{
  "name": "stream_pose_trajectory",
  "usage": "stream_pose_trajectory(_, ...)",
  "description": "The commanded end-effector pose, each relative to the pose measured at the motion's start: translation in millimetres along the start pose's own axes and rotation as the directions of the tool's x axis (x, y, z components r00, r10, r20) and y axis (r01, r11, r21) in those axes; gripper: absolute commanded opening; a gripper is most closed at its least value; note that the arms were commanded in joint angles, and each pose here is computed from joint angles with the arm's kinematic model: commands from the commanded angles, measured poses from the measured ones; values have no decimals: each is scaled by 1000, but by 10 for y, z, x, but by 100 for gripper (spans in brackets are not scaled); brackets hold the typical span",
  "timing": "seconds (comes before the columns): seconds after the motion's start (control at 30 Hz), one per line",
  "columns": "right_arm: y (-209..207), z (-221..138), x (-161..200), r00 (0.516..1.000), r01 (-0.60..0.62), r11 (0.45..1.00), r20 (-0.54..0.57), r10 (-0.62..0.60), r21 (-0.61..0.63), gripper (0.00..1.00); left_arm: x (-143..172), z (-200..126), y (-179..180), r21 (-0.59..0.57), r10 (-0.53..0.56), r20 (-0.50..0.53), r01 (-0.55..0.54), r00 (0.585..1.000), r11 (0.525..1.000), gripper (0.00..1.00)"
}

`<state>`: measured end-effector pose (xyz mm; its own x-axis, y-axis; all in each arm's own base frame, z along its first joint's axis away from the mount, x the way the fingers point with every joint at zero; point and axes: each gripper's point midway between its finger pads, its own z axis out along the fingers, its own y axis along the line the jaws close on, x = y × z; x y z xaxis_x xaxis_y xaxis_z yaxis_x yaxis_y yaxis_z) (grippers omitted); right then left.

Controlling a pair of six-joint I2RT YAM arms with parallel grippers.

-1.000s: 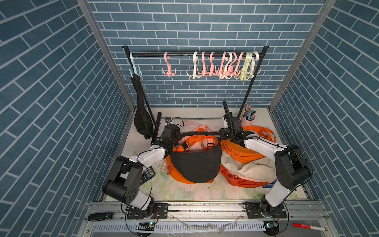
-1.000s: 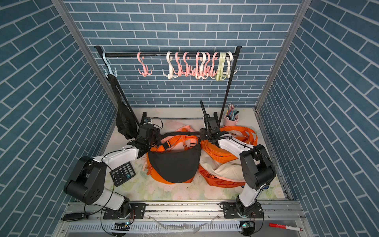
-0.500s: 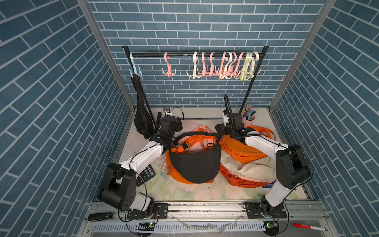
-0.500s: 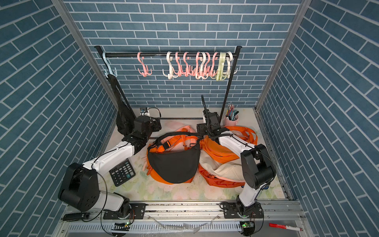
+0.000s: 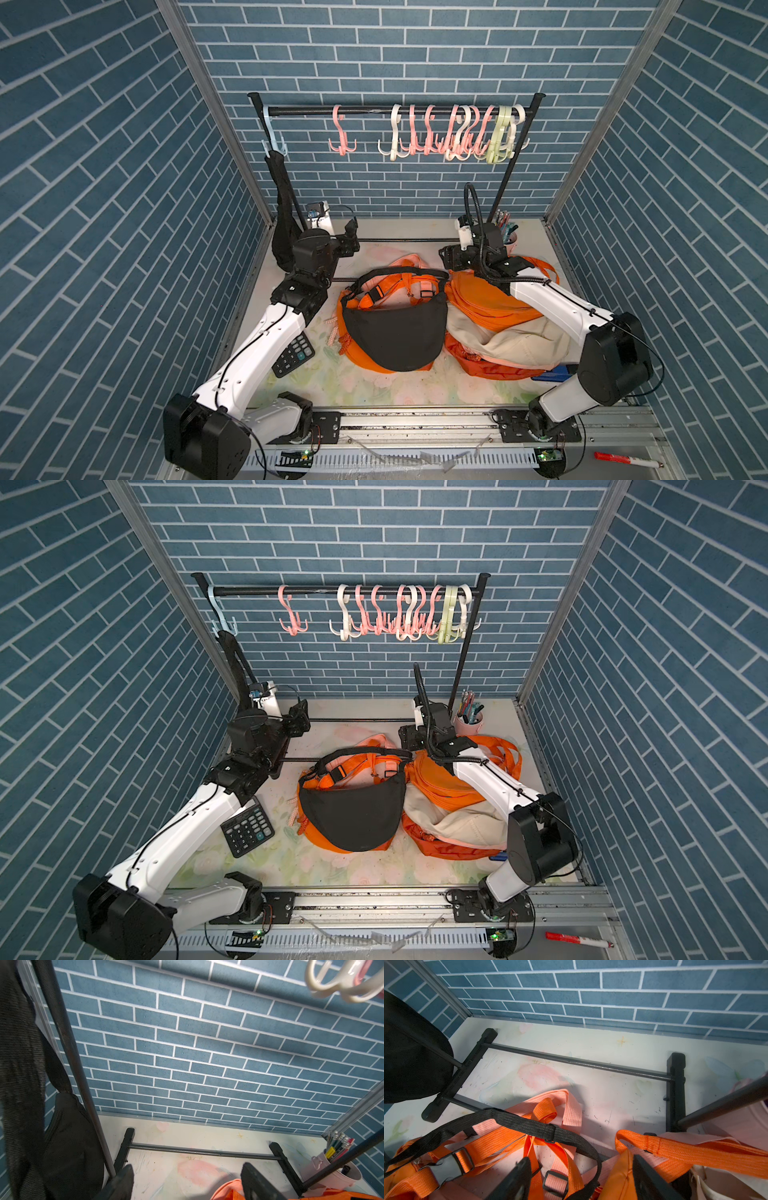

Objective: Take the bag off the hook
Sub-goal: Place the bag inside the bag, then pick up the bag from the hook.

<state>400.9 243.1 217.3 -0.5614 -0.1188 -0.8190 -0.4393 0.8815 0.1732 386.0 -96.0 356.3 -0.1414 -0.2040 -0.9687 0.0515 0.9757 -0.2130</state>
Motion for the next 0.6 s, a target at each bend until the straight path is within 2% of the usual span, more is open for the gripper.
stream_pose_trajectory(0.0,181,-154,-137,997,67,998,29,-66,-22,76,-162,-222,78,7,6,14,-6,1000,1000,82)
stream_pose_trajectory(0.1,302,-192,-170,995,91,995,35,-90,-38,76,-233,-381,258,-22,-16,31,17,999,1000,83)
stream_pose_trajectory(0.27,551,-250,-234,991,125,988,55,-121,-86,76,-260,-572,648,-42,-124,58,126,991,991,80)
stream_pose_trajectory(0.57,896,-269,-279,987,154,972,66,-144,-180,75,-201,-625,1069,-166,-112,61,121,992,979,72)
